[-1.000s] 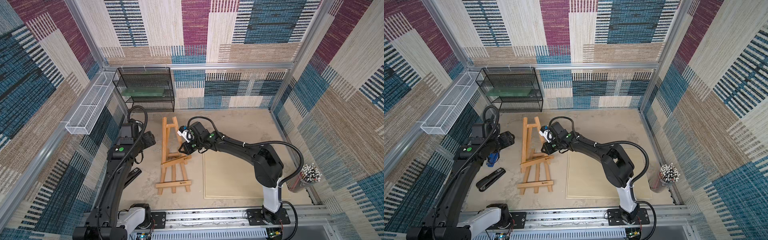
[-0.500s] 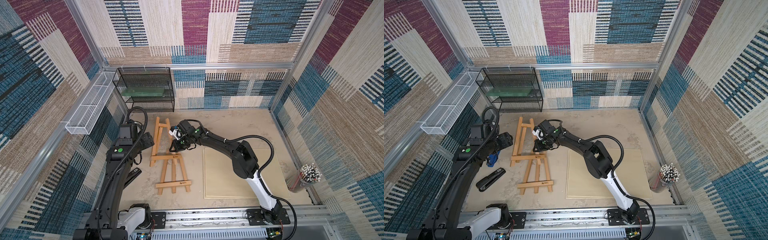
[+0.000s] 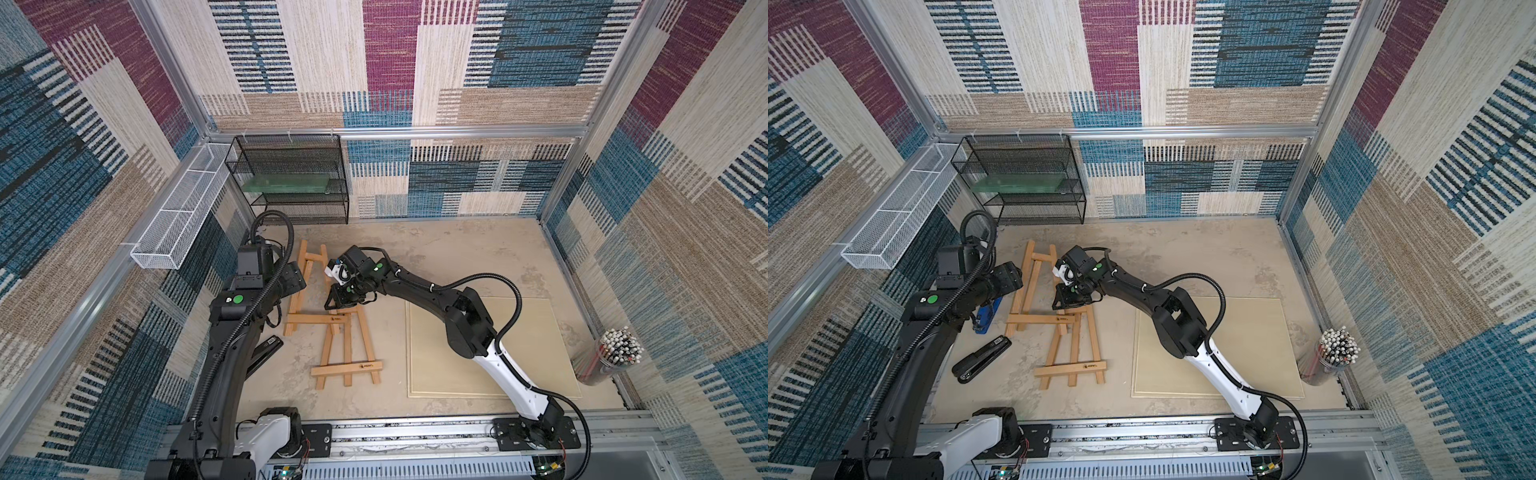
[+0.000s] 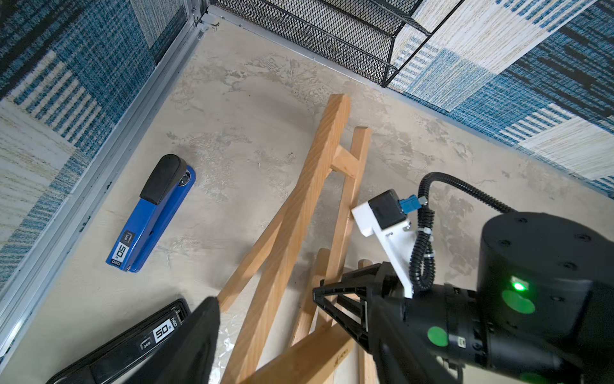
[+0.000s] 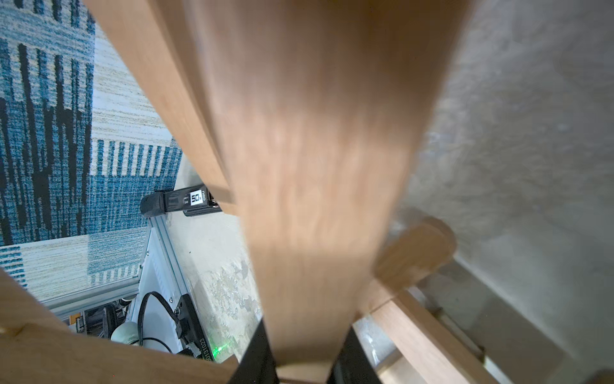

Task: Disassemble the easel
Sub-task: Place the easel on the easel.

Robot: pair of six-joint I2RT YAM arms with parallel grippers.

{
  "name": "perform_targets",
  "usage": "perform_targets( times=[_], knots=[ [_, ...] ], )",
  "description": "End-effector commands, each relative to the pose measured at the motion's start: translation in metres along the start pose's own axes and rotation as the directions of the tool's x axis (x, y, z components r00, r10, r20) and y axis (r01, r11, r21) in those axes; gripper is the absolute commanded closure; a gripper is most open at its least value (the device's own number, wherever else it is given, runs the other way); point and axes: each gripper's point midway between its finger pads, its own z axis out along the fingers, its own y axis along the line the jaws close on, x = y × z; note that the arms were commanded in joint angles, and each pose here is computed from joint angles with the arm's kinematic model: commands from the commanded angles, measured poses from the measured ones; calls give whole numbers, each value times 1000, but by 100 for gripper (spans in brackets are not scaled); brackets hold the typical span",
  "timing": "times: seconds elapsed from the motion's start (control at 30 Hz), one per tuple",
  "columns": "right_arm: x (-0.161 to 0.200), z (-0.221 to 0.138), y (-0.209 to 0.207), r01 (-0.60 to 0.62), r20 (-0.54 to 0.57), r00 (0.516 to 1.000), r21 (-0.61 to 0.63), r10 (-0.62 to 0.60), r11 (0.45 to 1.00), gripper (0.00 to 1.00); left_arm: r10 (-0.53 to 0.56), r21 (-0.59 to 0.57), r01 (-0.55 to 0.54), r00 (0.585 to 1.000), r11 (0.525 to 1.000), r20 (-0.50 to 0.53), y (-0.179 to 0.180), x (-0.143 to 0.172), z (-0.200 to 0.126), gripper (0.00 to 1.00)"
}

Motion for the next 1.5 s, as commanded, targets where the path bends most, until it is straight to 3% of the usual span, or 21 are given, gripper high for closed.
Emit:
perform_targets(
  times=[0.0, 0.13, 0.3, 0.7, 0.9, 1.47],
  knots=[
    [-30, -24, 22, 47, 115, 993, -55, -41, 997, 100, 18, 16, -18, 1000, 1000, -4, -4, -2, 1, 27],
    [-49, -55, 22, 36, 165, 986, -51, -27, 998, 100, 17, 28, -17, 1000, 999, -9, -7, -4, 2, 27],
    [-45, -80, 9, 4, 125, 992, -36, 1, 999, 100, 19, 26, -18, 1000, 999, -13, -7, -3, 3, 27],
    [38, -111, 7, -41, -121, 991, 102, 53, 994, 100, 25, 25, -26, 999, 999, 42, -10, -23, -12, 24],
    [74, -97, -1, -65, -218, 970, 183, 104, 981, 100, 20, 42, -22, 999, 999, 36, -14, -24, -9, 24],
    [88, -41, -48, -113, -184, 967, 318, 178, 941, 100, 17, 54, -18, 1000, 998, 13, -14, -14, -6, 23]
  ],
)
